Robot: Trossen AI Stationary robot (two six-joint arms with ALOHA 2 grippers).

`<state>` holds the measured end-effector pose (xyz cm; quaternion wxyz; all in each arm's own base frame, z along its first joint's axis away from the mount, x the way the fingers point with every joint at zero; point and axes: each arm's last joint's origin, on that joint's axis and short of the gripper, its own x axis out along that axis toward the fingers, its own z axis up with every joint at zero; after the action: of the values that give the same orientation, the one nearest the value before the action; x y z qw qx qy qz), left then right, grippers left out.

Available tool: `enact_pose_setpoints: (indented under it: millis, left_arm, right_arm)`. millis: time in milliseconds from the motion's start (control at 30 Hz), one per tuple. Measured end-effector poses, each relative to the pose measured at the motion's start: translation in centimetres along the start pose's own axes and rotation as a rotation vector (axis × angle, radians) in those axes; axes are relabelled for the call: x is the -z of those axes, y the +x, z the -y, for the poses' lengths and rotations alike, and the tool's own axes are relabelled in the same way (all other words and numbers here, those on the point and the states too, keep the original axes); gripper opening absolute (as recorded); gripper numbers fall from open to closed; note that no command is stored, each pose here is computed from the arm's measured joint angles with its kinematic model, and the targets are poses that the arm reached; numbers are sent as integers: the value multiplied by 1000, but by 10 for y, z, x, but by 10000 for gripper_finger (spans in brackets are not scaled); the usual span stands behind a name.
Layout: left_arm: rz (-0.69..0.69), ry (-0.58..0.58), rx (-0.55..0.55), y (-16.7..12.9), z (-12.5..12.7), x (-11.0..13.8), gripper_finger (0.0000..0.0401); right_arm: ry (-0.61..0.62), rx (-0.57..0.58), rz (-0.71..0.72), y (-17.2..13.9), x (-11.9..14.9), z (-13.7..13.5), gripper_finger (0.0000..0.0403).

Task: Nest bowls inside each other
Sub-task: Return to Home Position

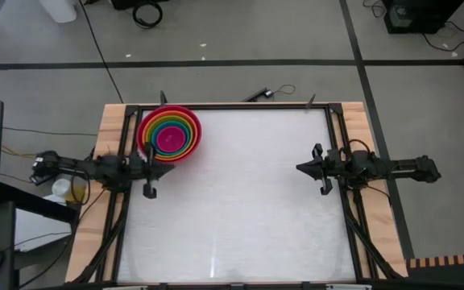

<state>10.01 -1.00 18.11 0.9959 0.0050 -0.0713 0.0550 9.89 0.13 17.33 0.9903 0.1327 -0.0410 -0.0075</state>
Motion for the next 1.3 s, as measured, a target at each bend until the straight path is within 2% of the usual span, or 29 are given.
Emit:
enact_pose_setpoints:
  millis: [133, 267, 400, 600, 867, 1300]
  left_arm:
    - [48, 16, -1, -5, -1, -4, 0]
    - [-18, 35, -9, -5, -2, 1, 0]
    - [-8, 23, -30, -5, -3, -1, 0]
    - [-76, -6, -29, -5, -2, 7, 1]
    - [-75, -7, -29, -5, -2, 6, 16]
    - [-74, -11, -28, -5, -2, 6, 18]
  right_arm:
    - [-32, -3, 9, 0, -1, 0, 8]
    - [-124, -14, 29, 0, -3, -1, 9]
    - [-185, 51, 42, 0, -4, 1, 9]
    - [-158, 125, 45, 0, -3, 3, 9]
    - [-155, 125, 52, 0, -4, 3, 9]
    - [-155, 126, 52, 0, -4, 3, 14]
